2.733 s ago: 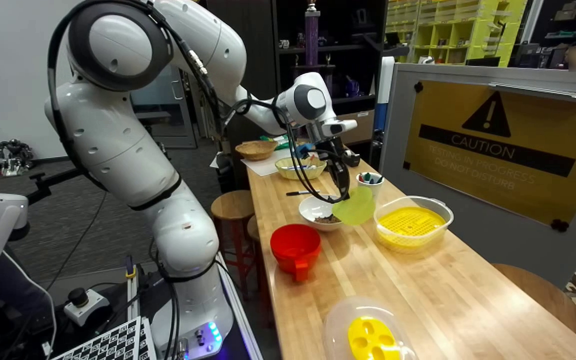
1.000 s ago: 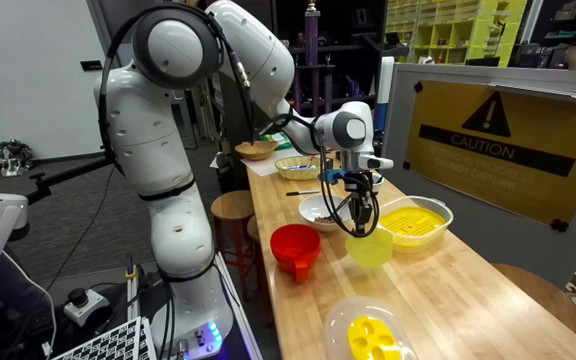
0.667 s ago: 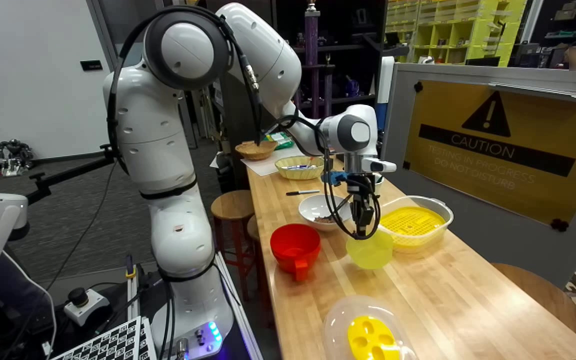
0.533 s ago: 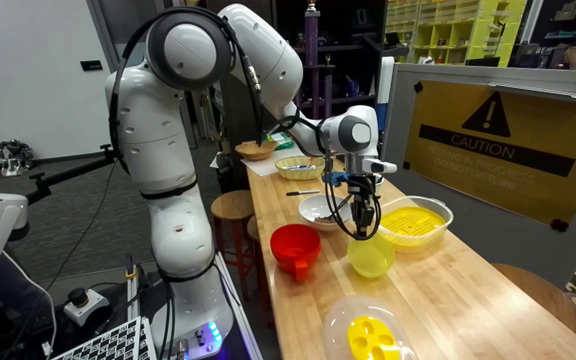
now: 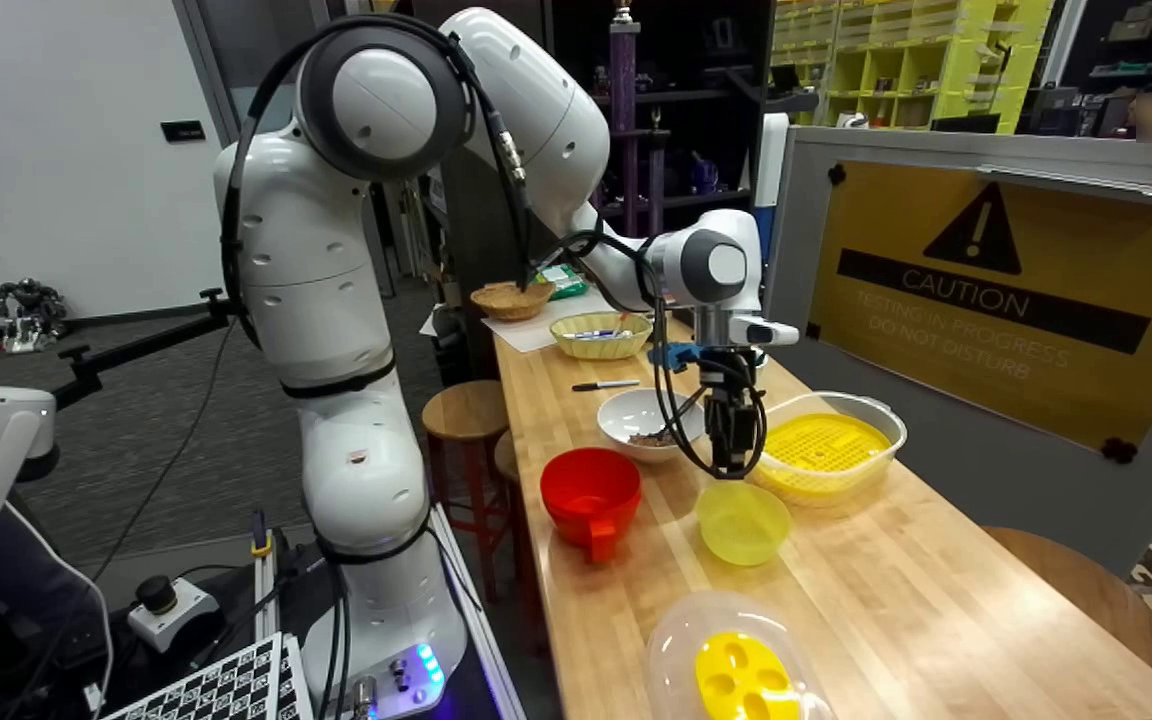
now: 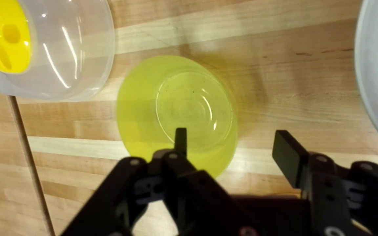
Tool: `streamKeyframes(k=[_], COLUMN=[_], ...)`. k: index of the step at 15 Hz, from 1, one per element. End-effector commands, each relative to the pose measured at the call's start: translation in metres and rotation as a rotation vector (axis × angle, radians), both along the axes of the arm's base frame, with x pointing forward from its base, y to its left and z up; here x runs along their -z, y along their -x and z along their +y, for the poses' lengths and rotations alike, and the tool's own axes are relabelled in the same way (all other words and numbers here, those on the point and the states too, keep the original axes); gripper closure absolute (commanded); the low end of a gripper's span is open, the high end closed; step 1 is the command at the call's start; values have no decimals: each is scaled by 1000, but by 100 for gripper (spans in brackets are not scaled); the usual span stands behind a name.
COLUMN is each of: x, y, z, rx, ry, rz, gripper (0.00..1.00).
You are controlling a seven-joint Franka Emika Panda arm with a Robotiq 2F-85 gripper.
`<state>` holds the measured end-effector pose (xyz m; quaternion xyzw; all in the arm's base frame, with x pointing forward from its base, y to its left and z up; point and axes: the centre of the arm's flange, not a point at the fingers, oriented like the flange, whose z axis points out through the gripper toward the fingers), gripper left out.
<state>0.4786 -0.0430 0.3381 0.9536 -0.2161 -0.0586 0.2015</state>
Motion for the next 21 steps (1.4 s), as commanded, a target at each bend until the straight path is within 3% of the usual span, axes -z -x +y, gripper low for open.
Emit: streamKeyframes(k=[1, 7, 12, 21], x=[-14, -45, -71, -99], y=[0, 12, 40, 103], z=[-2, -6, -4, 11], rx=[26, 19, -7, -203], ry=[-10, -5, -30, -166], rz=[-4, -36, -64, -110], gripper=[2, 0, 0, 0])
